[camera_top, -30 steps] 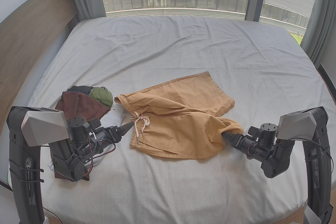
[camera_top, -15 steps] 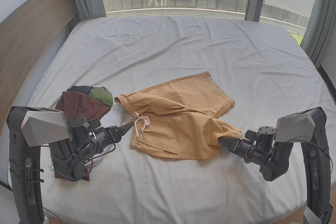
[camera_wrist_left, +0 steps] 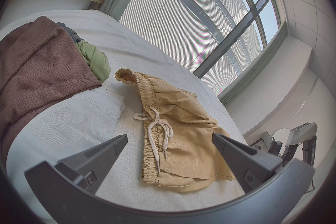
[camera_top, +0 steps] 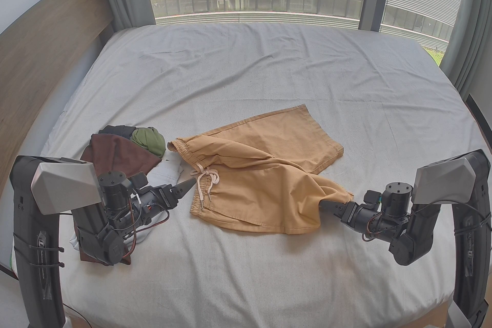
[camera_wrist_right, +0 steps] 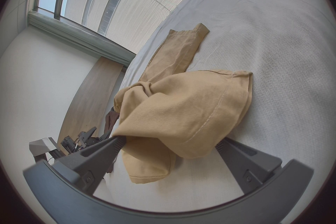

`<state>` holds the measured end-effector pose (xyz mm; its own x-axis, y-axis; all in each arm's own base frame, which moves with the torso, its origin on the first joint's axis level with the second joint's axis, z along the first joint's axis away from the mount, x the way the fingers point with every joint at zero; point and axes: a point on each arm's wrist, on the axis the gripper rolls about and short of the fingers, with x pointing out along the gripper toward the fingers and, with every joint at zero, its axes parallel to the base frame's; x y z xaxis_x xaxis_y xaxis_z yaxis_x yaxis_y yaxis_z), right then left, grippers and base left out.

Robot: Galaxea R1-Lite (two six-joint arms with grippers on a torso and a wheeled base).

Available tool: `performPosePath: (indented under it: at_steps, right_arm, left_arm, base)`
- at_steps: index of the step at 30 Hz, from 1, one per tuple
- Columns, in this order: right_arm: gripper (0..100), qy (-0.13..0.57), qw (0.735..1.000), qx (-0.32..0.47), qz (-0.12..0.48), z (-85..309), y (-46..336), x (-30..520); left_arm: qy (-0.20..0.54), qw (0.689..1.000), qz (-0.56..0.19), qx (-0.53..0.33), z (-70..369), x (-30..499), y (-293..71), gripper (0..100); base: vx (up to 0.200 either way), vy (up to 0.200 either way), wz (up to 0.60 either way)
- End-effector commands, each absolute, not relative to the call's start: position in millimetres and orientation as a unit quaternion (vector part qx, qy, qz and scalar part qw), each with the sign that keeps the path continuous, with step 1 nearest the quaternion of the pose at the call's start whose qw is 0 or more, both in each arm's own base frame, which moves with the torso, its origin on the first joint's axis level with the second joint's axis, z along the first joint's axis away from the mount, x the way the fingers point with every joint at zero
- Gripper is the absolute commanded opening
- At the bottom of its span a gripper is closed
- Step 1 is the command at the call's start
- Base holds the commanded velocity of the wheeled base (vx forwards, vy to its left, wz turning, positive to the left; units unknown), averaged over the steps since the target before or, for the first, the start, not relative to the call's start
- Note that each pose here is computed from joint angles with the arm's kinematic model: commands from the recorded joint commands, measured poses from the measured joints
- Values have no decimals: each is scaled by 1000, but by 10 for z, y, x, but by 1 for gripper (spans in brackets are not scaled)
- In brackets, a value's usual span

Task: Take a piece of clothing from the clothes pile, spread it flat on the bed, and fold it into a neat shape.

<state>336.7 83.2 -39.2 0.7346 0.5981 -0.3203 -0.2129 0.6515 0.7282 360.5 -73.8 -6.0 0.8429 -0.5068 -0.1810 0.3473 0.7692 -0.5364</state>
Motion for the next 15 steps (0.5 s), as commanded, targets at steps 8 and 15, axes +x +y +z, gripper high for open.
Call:
performPosePath:
  at_steps: [8, 15]
  right_arm:
    - [100, 291, 842, 363, 273, -268, 868, 3277]
    - [100, 295, 839, 363, 279, -289, 912, 3283]
  left_arm:
    - [158, 927, -230, -250, -53, 3606, -734, 100]
    - [158, 927, -230, -250, -47, 3606, -734, 100]
  base:
    - [0, 0, 0]
    - [0, 0, 0]
